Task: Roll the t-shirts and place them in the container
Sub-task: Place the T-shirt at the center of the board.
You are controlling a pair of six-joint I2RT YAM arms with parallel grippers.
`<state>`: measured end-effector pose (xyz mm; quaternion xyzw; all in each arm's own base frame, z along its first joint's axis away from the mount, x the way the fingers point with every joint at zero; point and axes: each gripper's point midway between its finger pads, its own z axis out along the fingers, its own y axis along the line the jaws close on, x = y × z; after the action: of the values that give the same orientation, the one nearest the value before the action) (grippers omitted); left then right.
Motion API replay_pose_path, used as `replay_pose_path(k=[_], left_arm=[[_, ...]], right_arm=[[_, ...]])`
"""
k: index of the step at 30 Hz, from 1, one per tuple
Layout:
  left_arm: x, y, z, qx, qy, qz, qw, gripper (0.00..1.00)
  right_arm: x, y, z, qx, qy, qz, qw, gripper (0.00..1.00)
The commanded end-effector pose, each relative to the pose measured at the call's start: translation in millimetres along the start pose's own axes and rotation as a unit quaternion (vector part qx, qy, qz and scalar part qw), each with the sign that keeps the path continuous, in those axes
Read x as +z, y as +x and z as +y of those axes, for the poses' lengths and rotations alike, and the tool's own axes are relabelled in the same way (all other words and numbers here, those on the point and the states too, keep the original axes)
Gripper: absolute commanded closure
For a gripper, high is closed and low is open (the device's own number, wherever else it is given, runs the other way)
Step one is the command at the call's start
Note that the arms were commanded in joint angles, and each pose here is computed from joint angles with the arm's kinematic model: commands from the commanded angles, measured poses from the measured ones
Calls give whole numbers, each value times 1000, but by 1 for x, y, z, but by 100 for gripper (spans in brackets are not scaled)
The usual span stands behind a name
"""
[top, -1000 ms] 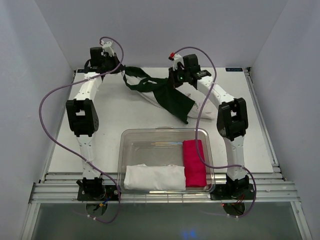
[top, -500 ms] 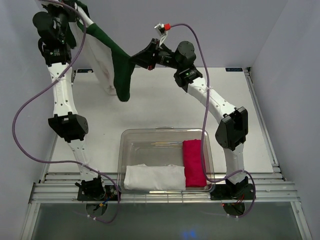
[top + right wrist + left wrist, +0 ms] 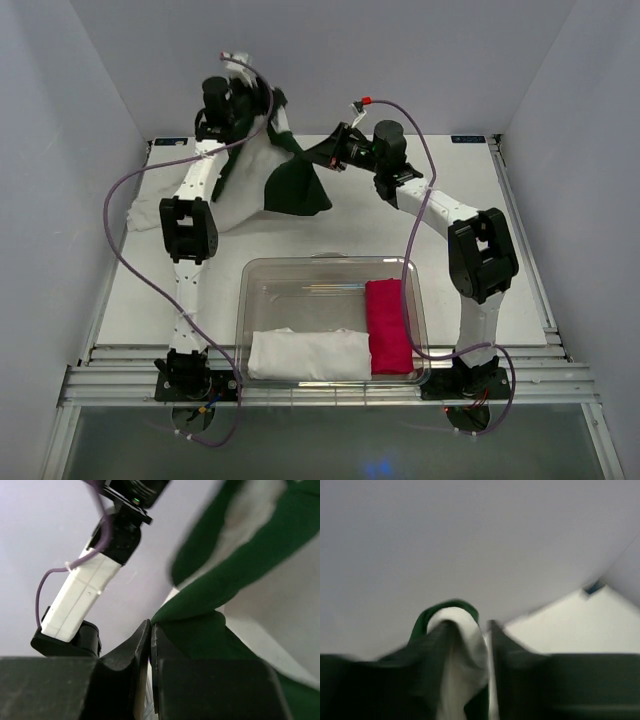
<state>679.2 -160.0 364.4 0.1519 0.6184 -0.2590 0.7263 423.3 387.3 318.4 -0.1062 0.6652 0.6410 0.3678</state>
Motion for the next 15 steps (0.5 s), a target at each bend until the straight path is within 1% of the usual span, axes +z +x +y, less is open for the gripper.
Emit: replay_pose_path(k=[1,2,4,5,6,7,8,9,10,11,12,13,14,15], left_arm=[[-29,119,13,-48,24,166,985,15],[-43,144,9,-56,31,201,978,2],[-60,128,-2,-22,55,219,974,2],[-68,129,-4,-22,58,230,971,2],[-78,115,2,-25,54,230,971,2],[-85,80,-3,-26,63,210,975,2],[-94,68,0,-38,64,206,976,4],[-115,47,29,-63,40,197,978,8],[-127,34,33,-89,38,194,976,15],[-152,14,37,-99,42,198,974,39],[-168,20,39,-100,36,217,970,54],[-181,28,45,-17,45,240,970,66],[-213,62,38,-4,24,314,949,76],[-232,83,35,33,23,352,935,76]], right_arm=[[-14,-10,-10,36,43,-28,998,92],[-14,-5,-18,50,49,-25,997,92],[-14,-1,-34,68,63,-19,996,92],[-14,0,-40,78,68,-19,994,92],[-15,-1,-50,86,75,-22,993,92],[-16,-3,-54,89,78,-25,993,92],[-16,-5,-57,91,81,-28,992,92],[-19,-10,-65,92,87,-35,991,92],[-21,-14,-68,90,90,-39,991,92],[-23,-17,-73,90,96,-45,990,92],[-28,-24,-78,90,102,-54,989,92],[-30,-29,-80,90,105,-60,989,92],[-33,-36,-83,89,107,-69,988,92],[-34,-40,-82,86,106,-72,988,92]])
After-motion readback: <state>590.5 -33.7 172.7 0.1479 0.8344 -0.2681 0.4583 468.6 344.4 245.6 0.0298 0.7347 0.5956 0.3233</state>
